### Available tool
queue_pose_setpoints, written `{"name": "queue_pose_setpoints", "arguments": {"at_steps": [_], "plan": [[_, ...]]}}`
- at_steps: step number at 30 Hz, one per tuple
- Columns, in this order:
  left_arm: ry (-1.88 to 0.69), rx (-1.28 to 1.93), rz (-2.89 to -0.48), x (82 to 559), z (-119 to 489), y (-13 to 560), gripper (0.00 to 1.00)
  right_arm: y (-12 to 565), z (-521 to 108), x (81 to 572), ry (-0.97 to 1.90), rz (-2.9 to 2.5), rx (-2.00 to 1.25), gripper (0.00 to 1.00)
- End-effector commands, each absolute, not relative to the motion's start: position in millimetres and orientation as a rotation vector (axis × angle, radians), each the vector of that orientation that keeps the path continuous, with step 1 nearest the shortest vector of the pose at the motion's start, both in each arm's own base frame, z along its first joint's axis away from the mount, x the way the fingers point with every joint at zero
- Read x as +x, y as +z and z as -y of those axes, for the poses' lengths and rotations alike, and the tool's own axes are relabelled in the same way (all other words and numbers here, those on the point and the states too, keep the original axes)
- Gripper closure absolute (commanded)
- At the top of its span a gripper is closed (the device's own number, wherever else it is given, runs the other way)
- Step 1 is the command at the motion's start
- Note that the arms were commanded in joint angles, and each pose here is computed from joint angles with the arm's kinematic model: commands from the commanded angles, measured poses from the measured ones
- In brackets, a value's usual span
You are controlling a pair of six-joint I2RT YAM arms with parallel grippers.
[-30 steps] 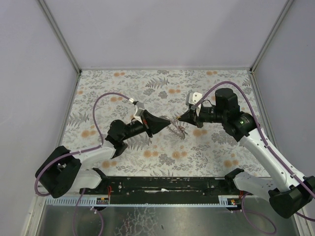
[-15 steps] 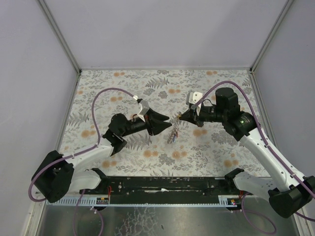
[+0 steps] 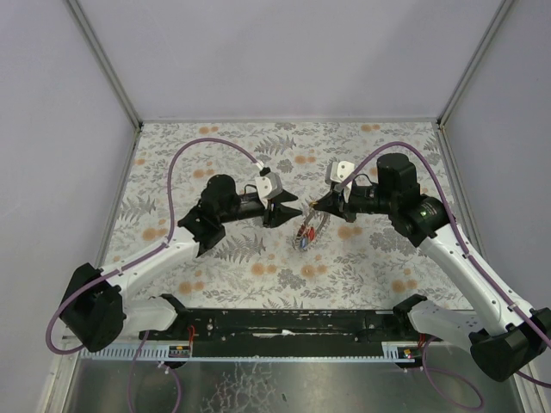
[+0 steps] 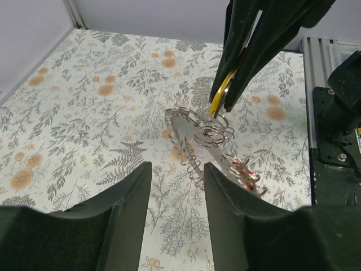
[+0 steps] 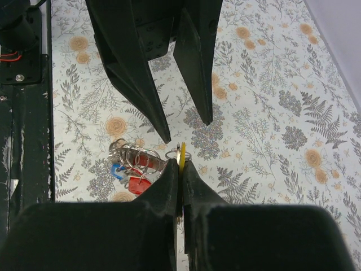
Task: Remove the keys from the keyring
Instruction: Remove the key from the keyring.
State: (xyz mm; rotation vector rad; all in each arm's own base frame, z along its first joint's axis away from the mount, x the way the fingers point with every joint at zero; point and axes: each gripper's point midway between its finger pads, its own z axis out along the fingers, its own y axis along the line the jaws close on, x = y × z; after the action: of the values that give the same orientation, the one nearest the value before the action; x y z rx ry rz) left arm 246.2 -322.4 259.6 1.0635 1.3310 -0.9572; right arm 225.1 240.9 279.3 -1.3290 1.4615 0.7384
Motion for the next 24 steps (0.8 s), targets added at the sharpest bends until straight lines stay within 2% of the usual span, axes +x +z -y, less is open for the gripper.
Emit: {"name": "queue_pose_setpoints", "arguments": {"at_steps": [1,11,24], "plan": [[-0.922,1.099,-1.335,248.8,317.5,249.7,0.59,308.9,-241.9,225.7,0.708,-1.355,-1.326,1.00],[-0.919,1.191,-1.217,241.3,317.8,269.3,0.58,304.7,-242.2,213.9,0.737,-1.329,-1.401,1.00],[-1.133,1.121,-1.163,215.9,336.7,277.7,0.61,305.6,-246.7,217.2,0.759,-1.323,-1.399,1.00]]}}
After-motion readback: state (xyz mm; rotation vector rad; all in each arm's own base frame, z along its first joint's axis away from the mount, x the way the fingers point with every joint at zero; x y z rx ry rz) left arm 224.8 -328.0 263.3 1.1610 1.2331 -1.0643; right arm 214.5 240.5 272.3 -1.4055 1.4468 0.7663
